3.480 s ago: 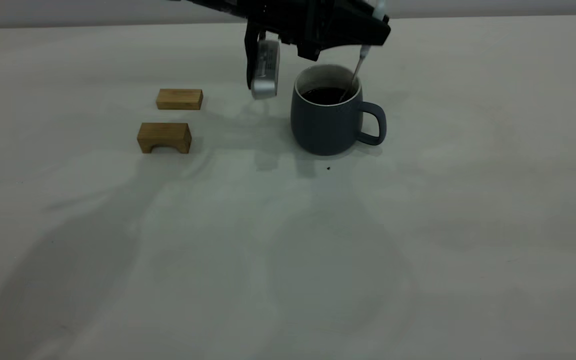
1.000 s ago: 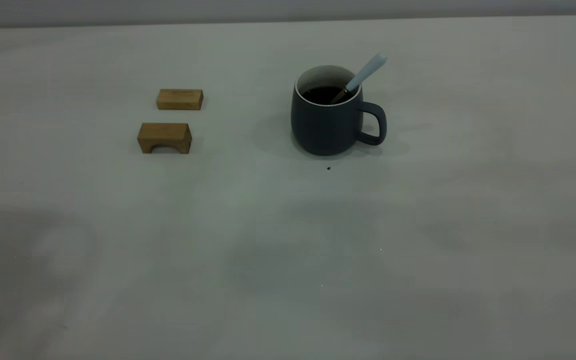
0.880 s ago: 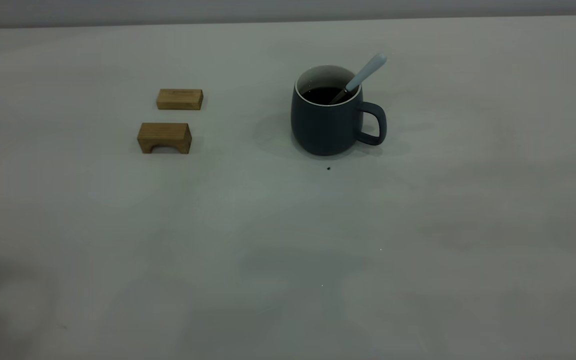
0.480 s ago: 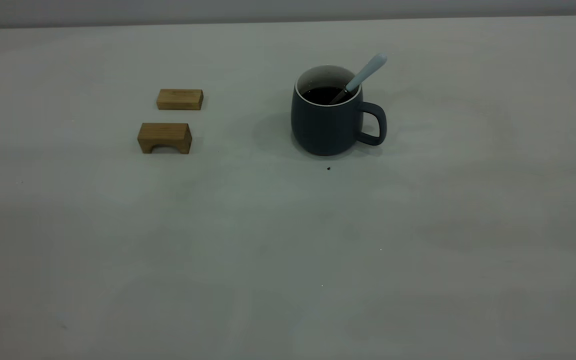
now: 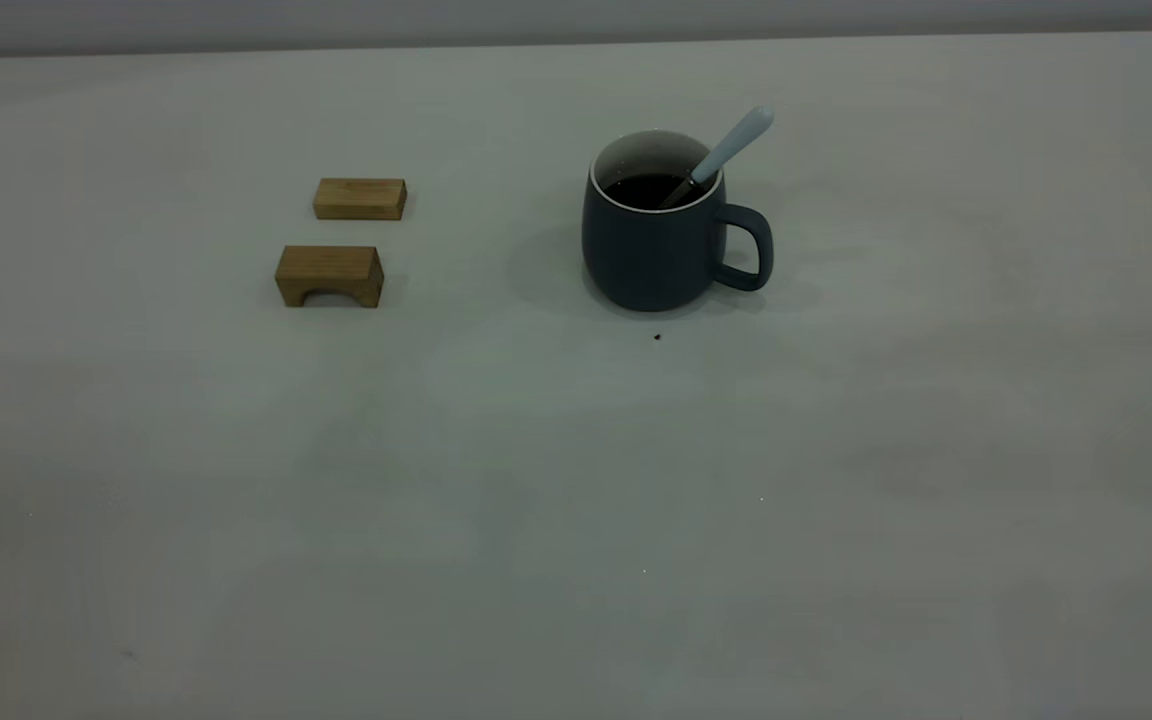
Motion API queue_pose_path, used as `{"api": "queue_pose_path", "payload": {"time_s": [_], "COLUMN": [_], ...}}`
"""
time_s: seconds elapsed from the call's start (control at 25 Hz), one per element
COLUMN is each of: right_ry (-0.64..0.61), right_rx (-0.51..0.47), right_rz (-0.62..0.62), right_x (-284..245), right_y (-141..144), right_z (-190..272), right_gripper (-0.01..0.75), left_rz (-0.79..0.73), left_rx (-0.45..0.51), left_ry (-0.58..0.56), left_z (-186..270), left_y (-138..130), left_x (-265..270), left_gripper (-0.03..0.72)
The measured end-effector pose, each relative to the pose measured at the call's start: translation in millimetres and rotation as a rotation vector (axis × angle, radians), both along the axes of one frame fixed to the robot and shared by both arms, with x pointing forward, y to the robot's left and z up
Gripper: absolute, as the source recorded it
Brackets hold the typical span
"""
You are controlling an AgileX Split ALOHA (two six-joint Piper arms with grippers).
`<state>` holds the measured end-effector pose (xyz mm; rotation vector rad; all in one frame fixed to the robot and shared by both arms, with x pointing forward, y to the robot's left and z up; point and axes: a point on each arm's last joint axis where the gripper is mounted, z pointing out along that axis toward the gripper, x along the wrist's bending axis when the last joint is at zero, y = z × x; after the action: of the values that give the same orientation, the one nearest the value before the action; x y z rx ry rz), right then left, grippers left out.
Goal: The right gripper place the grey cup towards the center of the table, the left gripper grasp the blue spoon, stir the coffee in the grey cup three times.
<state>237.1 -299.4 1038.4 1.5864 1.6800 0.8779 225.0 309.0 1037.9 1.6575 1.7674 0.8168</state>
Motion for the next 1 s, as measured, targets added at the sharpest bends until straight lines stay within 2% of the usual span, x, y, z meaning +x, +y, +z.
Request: {"api": "queue_pose_path", "payload": {"time_s": [0.16, 1.0], "right_ry": [0.000, 0.000], "right_rx": [0.000, 0.000], "right_rz": [0.000, 0.000], "right_x": [0.0, 0.0], "right_y": [0.0, 0.0], "right_z": [0.0, 0.0], "right_gripper": [0.240, 0.240], "left_rz": [-0.009, -0.023], "left_rx": [0.003, 0.018], "left_ry": [-0.028, -0.023], "left_z": [-3.2, -5.2], "left_y": [-0.2, -0.4], "left_x": [-3.9, -3.0], "left_gripper": [0.465, 0.465]}}
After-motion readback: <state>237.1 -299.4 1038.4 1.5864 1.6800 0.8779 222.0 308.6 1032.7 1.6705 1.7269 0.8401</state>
